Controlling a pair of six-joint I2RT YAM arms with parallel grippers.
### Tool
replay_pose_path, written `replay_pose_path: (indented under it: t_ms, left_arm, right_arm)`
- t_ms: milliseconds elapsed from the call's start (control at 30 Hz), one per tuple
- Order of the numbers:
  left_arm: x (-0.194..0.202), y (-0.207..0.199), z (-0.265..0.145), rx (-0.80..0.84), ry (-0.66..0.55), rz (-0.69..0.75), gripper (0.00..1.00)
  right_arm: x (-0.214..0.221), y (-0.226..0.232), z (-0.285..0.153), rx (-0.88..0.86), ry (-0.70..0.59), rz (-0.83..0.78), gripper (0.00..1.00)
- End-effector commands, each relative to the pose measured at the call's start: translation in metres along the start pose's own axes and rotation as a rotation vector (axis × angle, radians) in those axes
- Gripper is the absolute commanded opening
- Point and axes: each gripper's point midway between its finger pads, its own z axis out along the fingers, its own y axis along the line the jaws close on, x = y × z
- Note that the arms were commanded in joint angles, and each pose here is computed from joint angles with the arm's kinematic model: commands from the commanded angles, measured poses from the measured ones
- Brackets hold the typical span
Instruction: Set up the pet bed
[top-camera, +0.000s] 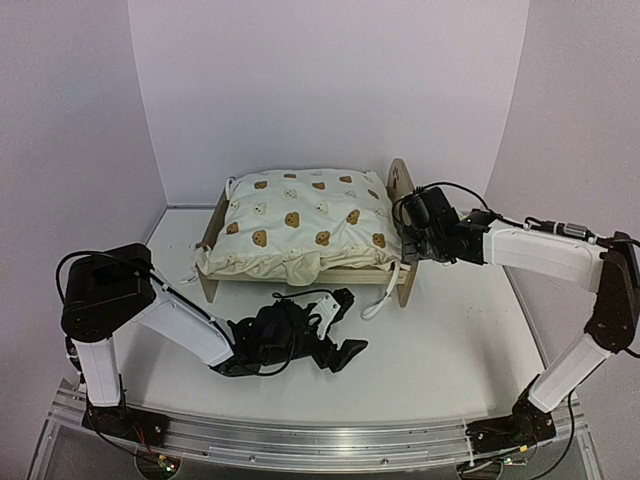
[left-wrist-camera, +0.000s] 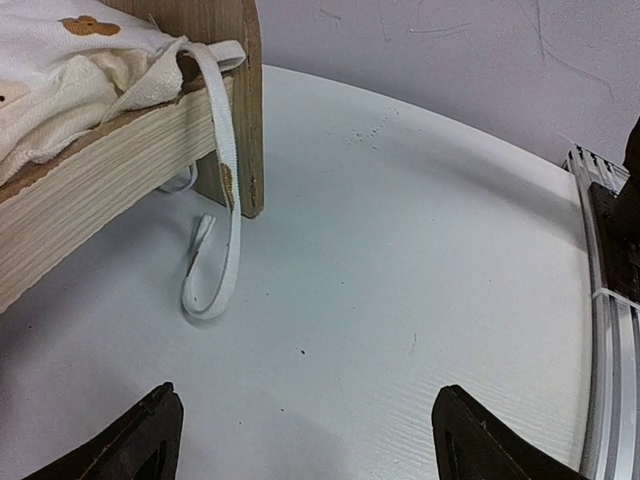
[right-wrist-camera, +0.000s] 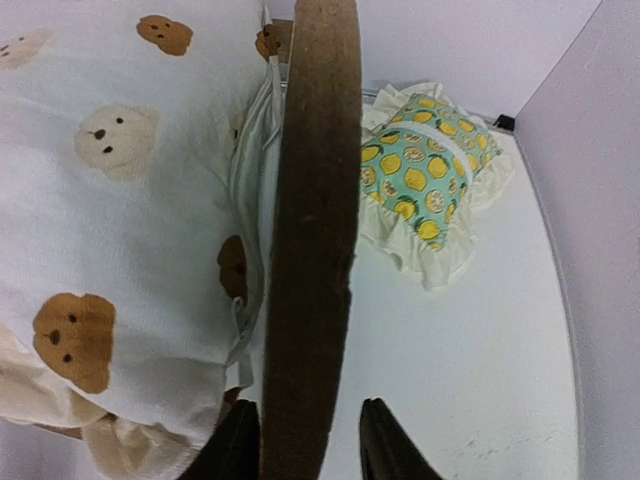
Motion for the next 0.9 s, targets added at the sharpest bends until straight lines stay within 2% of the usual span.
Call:
replay_pose_path:
  t_ms: [0, 100, 167, 467, 600, 767, 867]
  left_arm:
    - [0.0, -0.001, 0.003, -0.002, -0.042, -0.012, 0.88]
    - [0.0, 0.0, 0.006, -0.006, -0.043, -0.011, 0.87]
    - [0.0, 0.0, 0.007, -0.009, -0.047, -0.01, 0.87]
    - [0.001, 0.001, 0.009, -0.014, -0.11, 0.032, 0.89]
    - [-0.004, 0.003, 0.01, -0.027, -0.167, 0.081, 0.91]
    - [-0.013, 0.003, -0.003, -0.027, -0.332, 0.181, 0.99]
    - [-0.012, 0.005, 0.01, -0.039, -0.328, 0.175, 0.99]
  right_arm:
    - [-0.013, 0.021, 0.003, -0.117, 0.012, 0.026, 0.24]
    - [-0.014, 0.025, 0.003, -0.132, 0.02, 0.034, 0.05]
    - [-0.015, 0.024, 0.0, -0.13, 0.024, 0.043, 0.0]
    - [-0.037, 0.045, -0.037, -0.064, -0.024, -0.022, 0.0]
    - [-0.048, 0.04, -0.054, -0.048, -0.052, -0.002, 0.0]
    - [-0.053, 0.035, -0.064, -0.058, -0.063, 0.009, 0.0]
    - [-0.053, 0.035, -0.067, -0.06, -0.058, 0.006, 0.0]
